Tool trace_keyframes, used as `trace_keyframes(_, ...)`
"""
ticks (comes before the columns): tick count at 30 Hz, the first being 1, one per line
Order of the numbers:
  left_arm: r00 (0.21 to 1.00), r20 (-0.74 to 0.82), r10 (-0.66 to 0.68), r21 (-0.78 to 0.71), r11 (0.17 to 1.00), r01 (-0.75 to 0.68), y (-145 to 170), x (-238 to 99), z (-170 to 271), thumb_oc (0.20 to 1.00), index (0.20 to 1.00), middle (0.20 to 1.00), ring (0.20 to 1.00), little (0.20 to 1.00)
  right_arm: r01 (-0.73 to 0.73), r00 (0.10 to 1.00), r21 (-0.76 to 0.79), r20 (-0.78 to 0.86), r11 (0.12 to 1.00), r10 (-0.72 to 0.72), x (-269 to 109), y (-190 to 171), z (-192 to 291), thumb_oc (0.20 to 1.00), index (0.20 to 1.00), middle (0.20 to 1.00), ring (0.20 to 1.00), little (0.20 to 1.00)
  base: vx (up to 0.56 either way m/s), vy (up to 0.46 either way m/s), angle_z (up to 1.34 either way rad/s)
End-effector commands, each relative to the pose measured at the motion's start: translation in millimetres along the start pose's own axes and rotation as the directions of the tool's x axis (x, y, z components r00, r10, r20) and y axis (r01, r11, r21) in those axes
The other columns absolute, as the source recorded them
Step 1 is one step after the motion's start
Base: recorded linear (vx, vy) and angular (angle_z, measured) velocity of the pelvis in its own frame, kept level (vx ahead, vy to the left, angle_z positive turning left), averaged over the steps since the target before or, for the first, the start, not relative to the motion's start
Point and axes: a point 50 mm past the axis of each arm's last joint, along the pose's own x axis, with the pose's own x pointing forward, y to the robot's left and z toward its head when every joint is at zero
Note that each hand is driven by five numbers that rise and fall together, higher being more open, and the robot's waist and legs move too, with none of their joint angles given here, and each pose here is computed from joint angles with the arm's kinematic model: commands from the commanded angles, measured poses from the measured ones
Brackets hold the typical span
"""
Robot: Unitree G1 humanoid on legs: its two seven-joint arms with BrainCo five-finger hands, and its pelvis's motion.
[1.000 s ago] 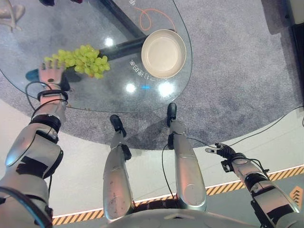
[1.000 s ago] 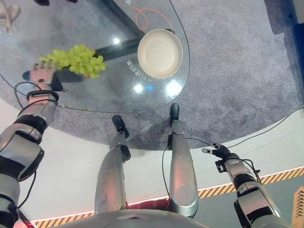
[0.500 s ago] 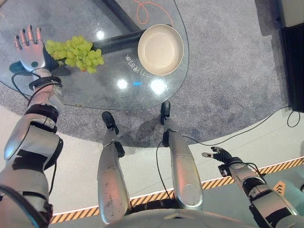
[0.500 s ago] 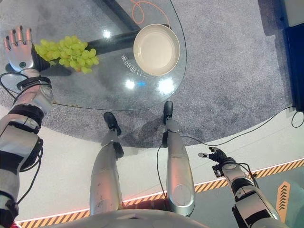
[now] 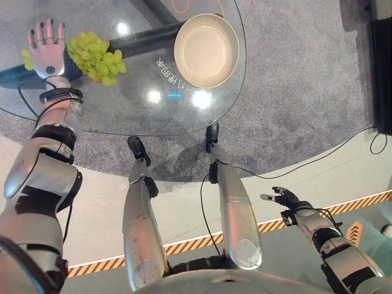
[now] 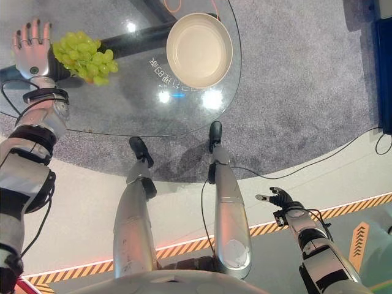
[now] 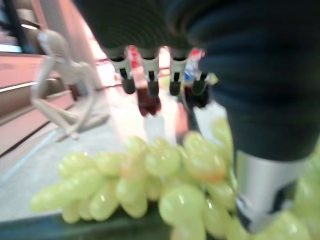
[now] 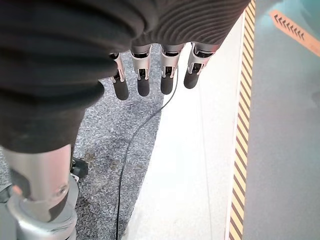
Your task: Pick up fruits into the plate
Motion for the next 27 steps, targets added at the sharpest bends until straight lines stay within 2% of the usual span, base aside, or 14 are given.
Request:
trace_keyframes(1, 0.995, -0.006, -0.099, 0.107, 0.989, 0.099, 0.4, 4.1, -14.2, 1.000, 1.000, 1.000, 1.000, 1.000, 0.049, 0.998, -0.021, -0.034, 0.999, -0.050, -5.2, -12.9, -16.2, 1.000, 1.000, 1.000, 1.000, 1.000, 0.08, 0.080, -0.04)
trace_keyframes(6, 0.973, -0.015, -0.229, 0.193, 0.954, 0.228, -6.0, 3.0, -16.3, 1.000, 1.000, 1.000, 1.000, 1.000, 0.091, 0.996, -0.024, 0.015, 0.996, -0.091, -6.1, -25.4, -5.4, 1.000, 1.000, 1.000, 1.000, 1.000, 0.01, 0.064, -0.05)
trace_keyframes(13, 0.947, -0.066, -0.316, 0.290, 0.901, 0.321, -11.4, -1.3, -30.9, 1.000, 1.000, 1.000, 1.000, 1.000, 0.126, 0.990, -0.026, 0.070, 0.992, -0.124, -7.9, -33.7, 6.5, 1.000, 1.000, 1.000, 1.000, 1.000, 0.01, 0.036, -0.02)
trace_keyframes(18, 0.890, -0.151, -0.429, 0.344, 0.821, 0.454, -16.9, -6.4, -46.4, 1.000, 1.000, 1.000, 1.000, 1.000, 0.150, 0.985, -0.043, 0.089, 0.988, -0.146, -10.3, -41.5, 8.8, 1.000, 1.000, 1.000, 1.000, 1.000, 0.00, 0.006, 0.00)
trace_keyframes(23, 0.835, -0.232, -0.499, 0.337, 0.764, 0.551, -24.4, -15.0, -57.8, 1.000, 1.000, 1.000, 1.000, 1.000, 0.165, 0.981, -0.049, 0.111, 0.985, -0.159, -12.8, -48.1, 9.8, 1.000, 1.000, 1.000, 1.000, 1.000, 0.00, 0.000, 0.00)
trace_keyframes(24, 0.818, -0.264, -0.512, 0.319, 0.753, 0.575, -27.3, -18.6, -61.2, 0.774, 0.774, 0.774, 0.774, 0.774, 0.170, 0.979, -0.044, 0.120, 0.984, -0.164, -12.9, -49.8, 12.9, 1.000, 1.000, 1.000, 1.000, 1.000, 0.00, 0.000, 0.00)
trace_keyframes(25, 0.811, -0.273, -0.518, 0.308, 0.751, 0.583, -29.4, -20.9, -62.7, 0.476, 0.476, 0.476, 0.476, 0.476, 0.176, 0.977, -0.041, 0.132, 0.983, -0.170, -12.6, -49.7, 16.5, 1.000, 1.000, 1.000, 1.000, 1.000, 0.00, 0.000, 0.00)
trace_keyframes(27, 0.806, -0.277, -0.523, 0.282, 0.757, 0.589, -31.9, -23.3, -63.1, 0.200, 0.200, 0.200, 0.200, 0.200, 0.184, 0.973, -0.043, 0.152, 0.982, -0.175, -12.9, -51.3, 22.0, 1.000, 1.000, 1.000, 1.000, 1.000, 0.00, 0.000, 0.00)
